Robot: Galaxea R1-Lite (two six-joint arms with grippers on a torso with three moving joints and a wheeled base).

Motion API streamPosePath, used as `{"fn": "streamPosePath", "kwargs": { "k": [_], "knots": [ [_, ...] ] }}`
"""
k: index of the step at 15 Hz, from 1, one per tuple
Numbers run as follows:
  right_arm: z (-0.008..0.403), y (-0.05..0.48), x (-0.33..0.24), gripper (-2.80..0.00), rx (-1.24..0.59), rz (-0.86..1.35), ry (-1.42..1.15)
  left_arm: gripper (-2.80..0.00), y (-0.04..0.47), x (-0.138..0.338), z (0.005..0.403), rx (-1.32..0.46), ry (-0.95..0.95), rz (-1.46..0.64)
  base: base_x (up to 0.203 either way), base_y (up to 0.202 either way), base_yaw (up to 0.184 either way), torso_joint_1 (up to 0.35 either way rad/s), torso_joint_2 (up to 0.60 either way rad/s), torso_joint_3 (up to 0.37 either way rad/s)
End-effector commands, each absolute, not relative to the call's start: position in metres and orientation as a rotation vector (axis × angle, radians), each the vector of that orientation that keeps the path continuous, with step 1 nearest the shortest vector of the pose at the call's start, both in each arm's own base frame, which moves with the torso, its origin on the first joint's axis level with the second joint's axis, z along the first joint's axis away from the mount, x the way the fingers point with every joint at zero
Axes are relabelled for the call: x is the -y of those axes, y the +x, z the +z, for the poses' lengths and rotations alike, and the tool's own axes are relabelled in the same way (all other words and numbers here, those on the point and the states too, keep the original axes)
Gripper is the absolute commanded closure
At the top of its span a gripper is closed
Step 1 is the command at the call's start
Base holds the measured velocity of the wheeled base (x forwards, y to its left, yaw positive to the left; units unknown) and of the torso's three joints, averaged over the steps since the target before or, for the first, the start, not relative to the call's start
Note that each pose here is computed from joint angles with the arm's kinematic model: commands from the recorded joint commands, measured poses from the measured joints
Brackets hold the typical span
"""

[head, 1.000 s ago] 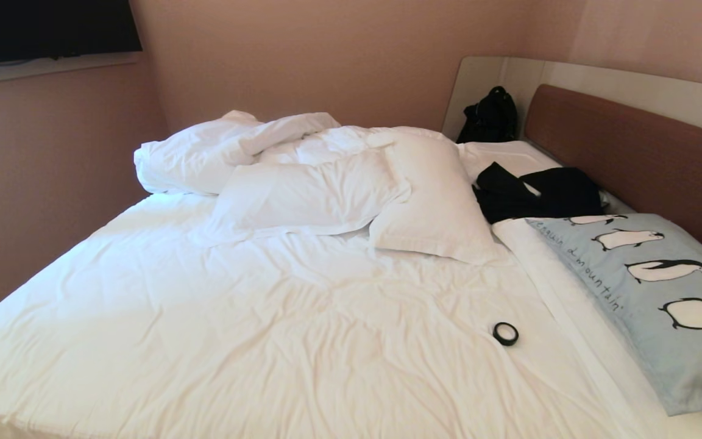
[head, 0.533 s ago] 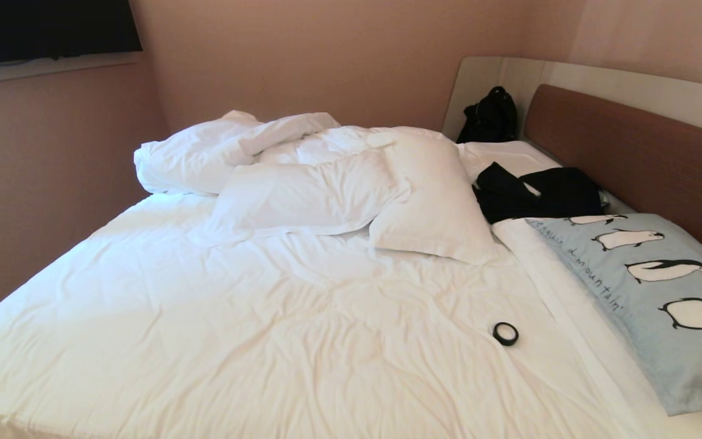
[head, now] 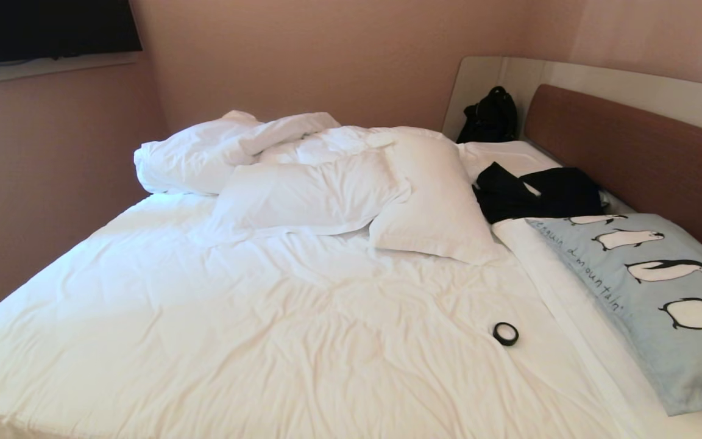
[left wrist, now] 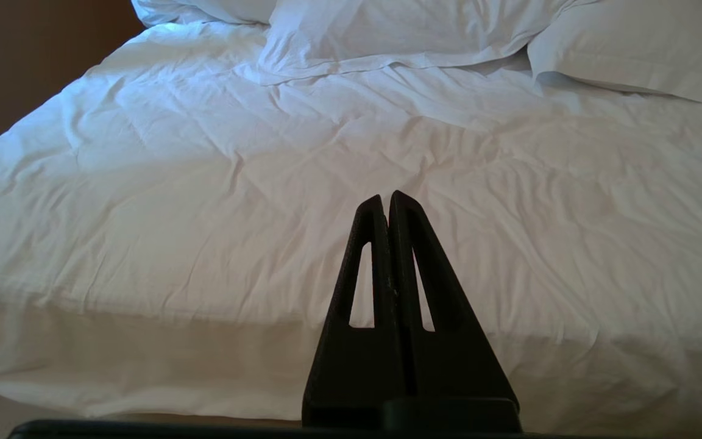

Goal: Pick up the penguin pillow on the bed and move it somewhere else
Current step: Pick up the pillow

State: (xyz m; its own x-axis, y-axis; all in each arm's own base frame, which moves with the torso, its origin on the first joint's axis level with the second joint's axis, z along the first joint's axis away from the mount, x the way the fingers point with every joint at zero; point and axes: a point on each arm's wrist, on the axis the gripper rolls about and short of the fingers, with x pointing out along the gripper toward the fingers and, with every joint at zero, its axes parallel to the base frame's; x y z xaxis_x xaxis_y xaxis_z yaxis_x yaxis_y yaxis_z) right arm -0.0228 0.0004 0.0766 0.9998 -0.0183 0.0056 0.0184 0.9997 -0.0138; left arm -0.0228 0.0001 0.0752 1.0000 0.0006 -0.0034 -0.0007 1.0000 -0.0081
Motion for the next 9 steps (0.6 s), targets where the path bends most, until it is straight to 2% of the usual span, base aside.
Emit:
{"fn": "streamPosePath", "kwargs": {
  "k": [1,9],
  "knots": [
    [0.0761,-0.0227,-0.0004,0.0,0.005,-0.018,-0.012,0.0,-0.0227,-0.0001,0.0747,-0.005,-0.009,0.002,0.0,0.0,0.0,0.0,0.0,0.0],
    [0.0764,-0.0227,-0.0004,0.0,0.006,-0.02,-0.011,0.0,-0.0227,-0.0001,0.0747,-0.005,-0.008,0.002,0.0,0.0,0.0,0.0,0.0,0.0]
  ]
}}
